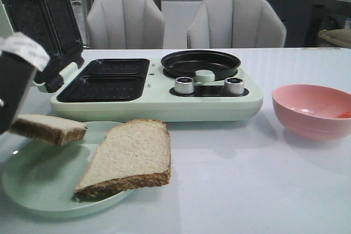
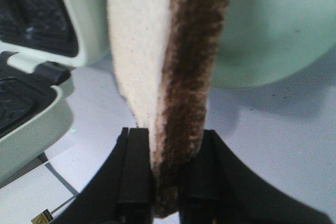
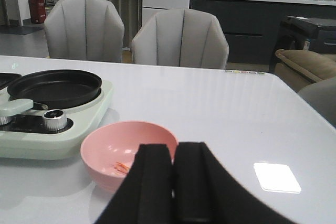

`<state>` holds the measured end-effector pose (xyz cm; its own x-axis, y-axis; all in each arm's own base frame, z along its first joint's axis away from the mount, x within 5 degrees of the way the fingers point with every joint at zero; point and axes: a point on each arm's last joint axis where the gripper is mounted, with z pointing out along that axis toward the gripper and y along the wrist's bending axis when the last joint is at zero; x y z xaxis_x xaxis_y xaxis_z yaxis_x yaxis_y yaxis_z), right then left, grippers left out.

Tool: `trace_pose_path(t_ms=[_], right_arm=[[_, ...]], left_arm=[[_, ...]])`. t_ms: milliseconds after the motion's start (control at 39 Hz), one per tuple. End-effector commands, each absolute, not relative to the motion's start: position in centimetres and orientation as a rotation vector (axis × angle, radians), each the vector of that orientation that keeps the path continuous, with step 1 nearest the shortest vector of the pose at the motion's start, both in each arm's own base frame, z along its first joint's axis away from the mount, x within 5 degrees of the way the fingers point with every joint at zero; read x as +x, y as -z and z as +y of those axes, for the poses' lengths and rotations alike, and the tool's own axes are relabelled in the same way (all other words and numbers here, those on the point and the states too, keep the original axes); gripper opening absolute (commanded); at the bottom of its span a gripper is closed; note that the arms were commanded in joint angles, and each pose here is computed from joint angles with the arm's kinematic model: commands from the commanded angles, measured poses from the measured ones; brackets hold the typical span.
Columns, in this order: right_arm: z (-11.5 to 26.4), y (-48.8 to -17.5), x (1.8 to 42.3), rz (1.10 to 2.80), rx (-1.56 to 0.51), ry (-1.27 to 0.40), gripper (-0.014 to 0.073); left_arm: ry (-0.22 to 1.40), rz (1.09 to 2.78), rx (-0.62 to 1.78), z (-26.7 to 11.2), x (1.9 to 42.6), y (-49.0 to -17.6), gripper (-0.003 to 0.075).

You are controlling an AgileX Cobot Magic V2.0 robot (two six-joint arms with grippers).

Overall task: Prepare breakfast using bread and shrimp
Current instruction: 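Lift the bread slice and lower it onto the farther waffle plate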

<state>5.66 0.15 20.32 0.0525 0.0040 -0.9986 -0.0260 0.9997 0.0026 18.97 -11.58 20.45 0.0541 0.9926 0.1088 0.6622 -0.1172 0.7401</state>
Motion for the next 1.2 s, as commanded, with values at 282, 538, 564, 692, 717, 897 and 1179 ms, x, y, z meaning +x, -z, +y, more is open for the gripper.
trace_pose_path(t_ms=[282,538,564,692,717,897,1179], right_arm=[[0.1,-21.7,5.3,1.401,-0.027,-0.006,0.0142],[0.1,-21.7,5.3,1.401,-0.027,-0.006,0.0142],[0.1,-21.7,5.3,1.401,-0.027,-0.006,0.0142],[0.1,-21.7,5.3,1.401,-0.027,-0.006,0.0142],[0.1,-21.7,5.3,1.401,-0.027,-0.006,0.0142],[0.1,-21.7,5.3,1.401,-0.027,-0.006,0.0142],[0.1,-21.7,5.3,1.401,-0.027,-0.006,0.0142]], left_arm=[[-0.913,1.501,1.549,-13.5,21.1,-29.0,0.0113],[-0.946,1.486,1.522,-15.1,25.8,-30.0,0.0113],[-0.945,1.485,1.517,-15.2,26.4,-30.1,0.0113],[-0.91,1.499,1.492,-15.7,29.4,-30.0,0.0113],[-0.904,1.499,1.484,-15.8,30.1,-30.1,0.0113],[-0.863,1.476,1.416,-15.8,34.6,-31.0,0.0114],[-0.838,1.44,1.415,-14.9,40.7,-29.6,0.0114]])
